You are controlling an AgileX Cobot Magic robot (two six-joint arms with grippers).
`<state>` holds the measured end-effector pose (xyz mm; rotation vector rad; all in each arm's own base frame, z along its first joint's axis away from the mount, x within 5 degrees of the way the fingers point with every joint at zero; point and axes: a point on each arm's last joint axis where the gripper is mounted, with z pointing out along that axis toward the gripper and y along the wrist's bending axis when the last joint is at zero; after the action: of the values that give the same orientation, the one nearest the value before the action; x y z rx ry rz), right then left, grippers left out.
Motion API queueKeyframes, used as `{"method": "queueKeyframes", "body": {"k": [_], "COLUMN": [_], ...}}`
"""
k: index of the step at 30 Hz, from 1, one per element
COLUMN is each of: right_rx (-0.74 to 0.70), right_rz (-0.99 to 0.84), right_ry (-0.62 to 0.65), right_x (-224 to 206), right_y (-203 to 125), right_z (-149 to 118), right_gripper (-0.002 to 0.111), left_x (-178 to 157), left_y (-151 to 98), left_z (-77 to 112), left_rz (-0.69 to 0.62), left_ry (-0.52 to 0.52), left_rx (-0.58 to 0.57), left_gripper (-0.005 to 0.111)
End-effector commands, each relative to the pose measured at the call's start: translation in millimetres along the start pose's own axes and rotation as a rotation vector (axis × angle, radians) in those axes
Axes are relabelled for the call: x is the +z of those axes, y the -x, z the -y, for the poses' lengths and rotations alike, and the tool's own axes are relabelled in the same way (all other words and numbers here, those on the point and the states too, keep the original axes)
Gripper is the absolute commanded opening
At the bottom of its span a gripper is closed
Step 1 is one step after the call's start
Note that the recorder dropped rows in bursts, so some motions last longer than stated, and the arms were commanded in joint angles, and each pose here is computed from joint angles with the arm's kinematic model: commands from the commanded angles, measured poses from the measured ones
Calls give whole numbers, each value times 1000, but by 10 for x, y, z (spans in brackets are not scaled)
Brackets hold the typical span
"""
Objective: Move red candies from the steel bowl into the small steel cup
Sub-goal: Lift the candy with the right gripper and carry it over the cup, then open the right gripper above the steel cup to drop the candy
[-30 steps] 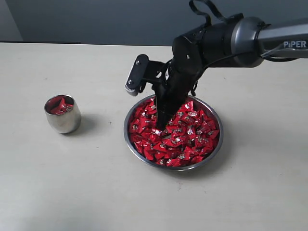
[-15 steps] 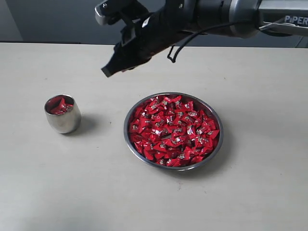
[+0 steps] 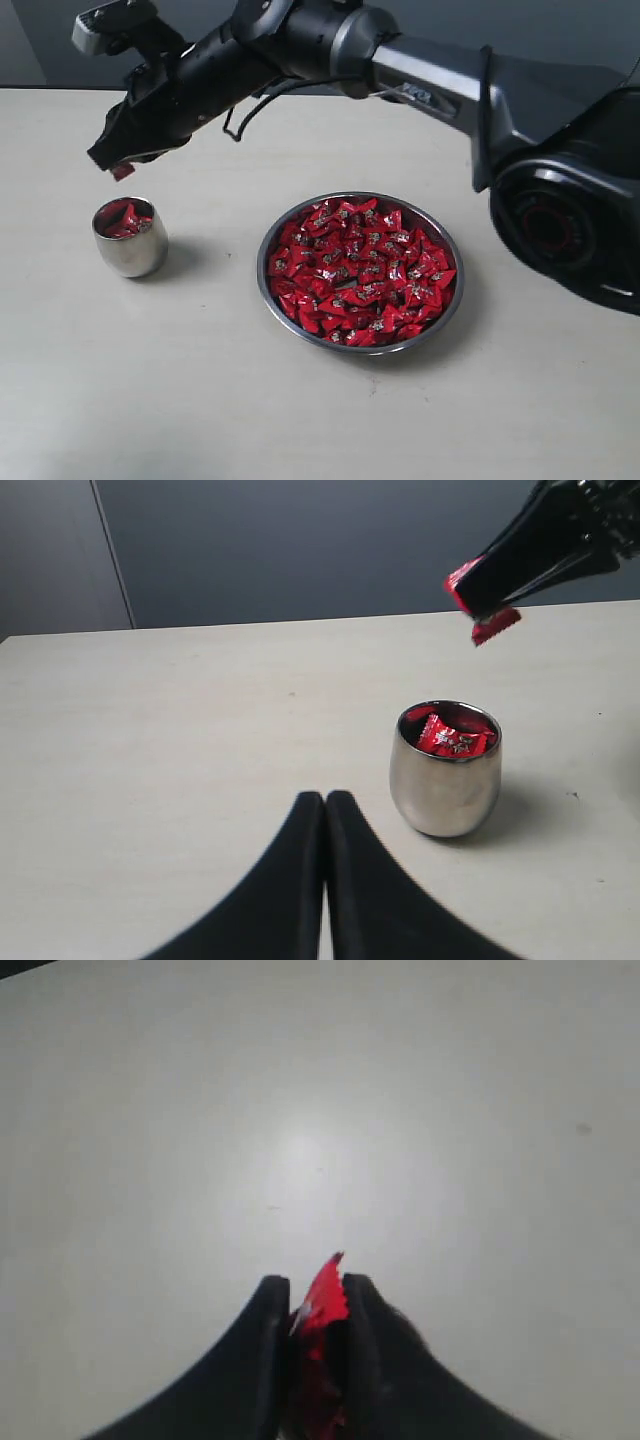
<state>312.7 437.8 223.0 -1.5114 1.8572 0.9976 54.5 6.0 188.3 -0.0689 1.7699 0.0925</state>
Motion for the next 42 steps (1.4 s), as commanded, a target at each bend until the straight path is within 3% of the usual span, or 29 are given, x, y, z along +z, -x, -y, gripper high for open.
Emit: {"method": "queueKeyframes", "body": {"k": [1,14,42], "right_rx": [4,-22,-38], "right_rz": [-31,-73,-95], "right_ry": [42,-21,-5], "right_x": [180,338,400], "right_y": [-57,-190,-243], "right_z": [-58,9,-14], "right_gripper": [-1,-1,1], "left_x": [0,0,0], "left_y": [-9,-9,-9], "left_z": [4,4,4], "left_rz": [3,3,3], "left_ry": [-7,-7,-7], "left_rx": [0,0,0], "left_gripper": [0,0,0]}}
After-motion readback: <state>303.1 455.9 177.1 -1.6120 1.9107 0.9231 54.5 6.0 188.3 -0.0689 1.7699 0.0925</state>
